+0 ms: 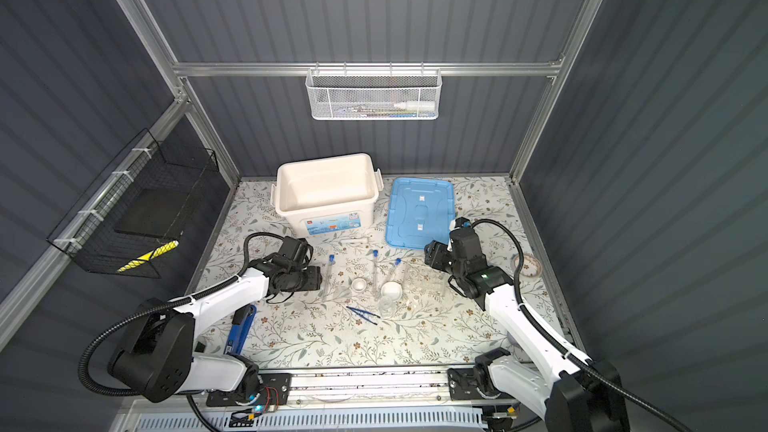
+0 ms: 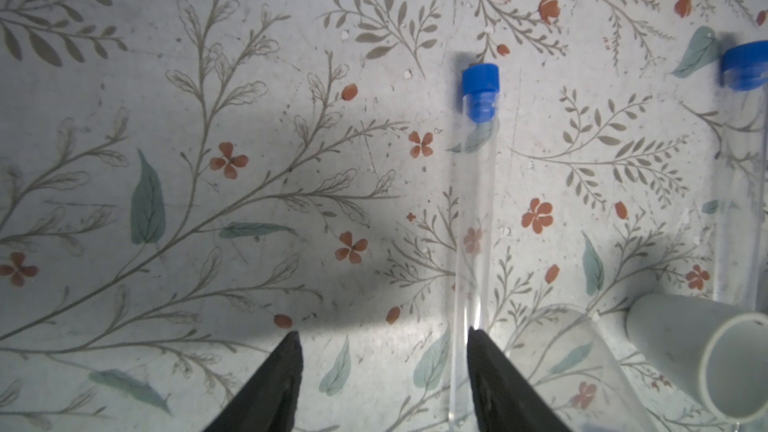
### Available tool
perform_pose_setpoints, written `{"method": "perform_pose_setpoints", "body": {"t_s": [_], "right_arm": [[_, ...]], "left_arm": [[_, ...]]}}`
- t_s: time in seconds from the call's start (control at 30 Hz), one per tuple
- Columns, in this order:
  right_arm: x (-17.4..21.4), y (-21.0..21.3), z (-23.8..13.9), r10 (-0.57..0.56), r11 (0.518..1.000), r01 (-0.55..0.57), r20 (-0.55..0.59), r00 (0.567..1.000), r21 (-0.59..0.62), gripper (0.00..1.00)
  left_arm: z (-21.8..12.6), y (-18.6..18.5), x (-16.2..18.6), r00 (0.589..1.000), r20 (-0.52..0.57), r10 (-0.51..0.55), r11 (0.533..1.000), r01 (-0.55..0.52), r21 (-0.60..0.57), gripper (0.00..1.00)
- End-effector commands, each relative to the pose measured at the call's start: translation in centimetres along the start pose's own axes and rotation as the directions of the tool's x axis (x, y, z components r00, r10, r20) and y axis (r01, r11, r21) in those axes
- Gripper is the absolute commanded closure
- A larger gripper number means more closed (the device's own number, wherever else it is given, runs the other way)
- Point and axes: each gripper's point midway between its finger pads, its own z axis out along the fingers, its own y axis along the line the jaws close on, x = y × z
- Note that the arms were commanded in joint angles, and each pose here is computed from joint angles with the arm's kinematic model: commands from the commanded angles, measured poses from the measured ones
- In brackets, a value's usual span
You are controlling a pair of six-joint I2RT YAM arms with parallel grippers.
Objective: Organize the chemistry lab equipment
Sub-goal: 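Lower the left gripper over a blue-capped test tube while the right arm advances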
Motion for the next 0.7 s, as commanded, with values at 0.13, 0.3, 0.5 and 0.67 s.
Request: {"method": "perform_pose_setpoints", "body": {"t_s": [0.13,0.3,0.5,0.67], "right_arm": [[-0.5,0.0,-0.2,0.052,0.998,-0.053,0.028,0.998,0.035,0.32],[-0.7,-0.2,-0.5,0.057,0.996,-0.060,0.056,0.997,0.062,0.32],[-0.5,-0.3,-0.6,0.075,0.995,-0.079,0.064,0.995,0.066,0.33],[-0.5,-0.5,-0.8,0.068,0.994,-0.074,0.066,0.995,0.081,0.33]], "left_arm": [[0.2,-1.6,-0.4,0.999,-0.024,0.044,0.998,-0.043,0.056,0.35],[0.8,-1.9,-0.3,0.997,-0.057,0.060,0.997,-0.057,0.041,0.42],[1.1,-2.3,-0.3,0.995,-0.062,0.075,0.997,-0.073,0.037,0.45],[1.6,-2.7,0.2,0.992,-0.087,0.089,0.996,-0.087,0.028,0.47]]}}
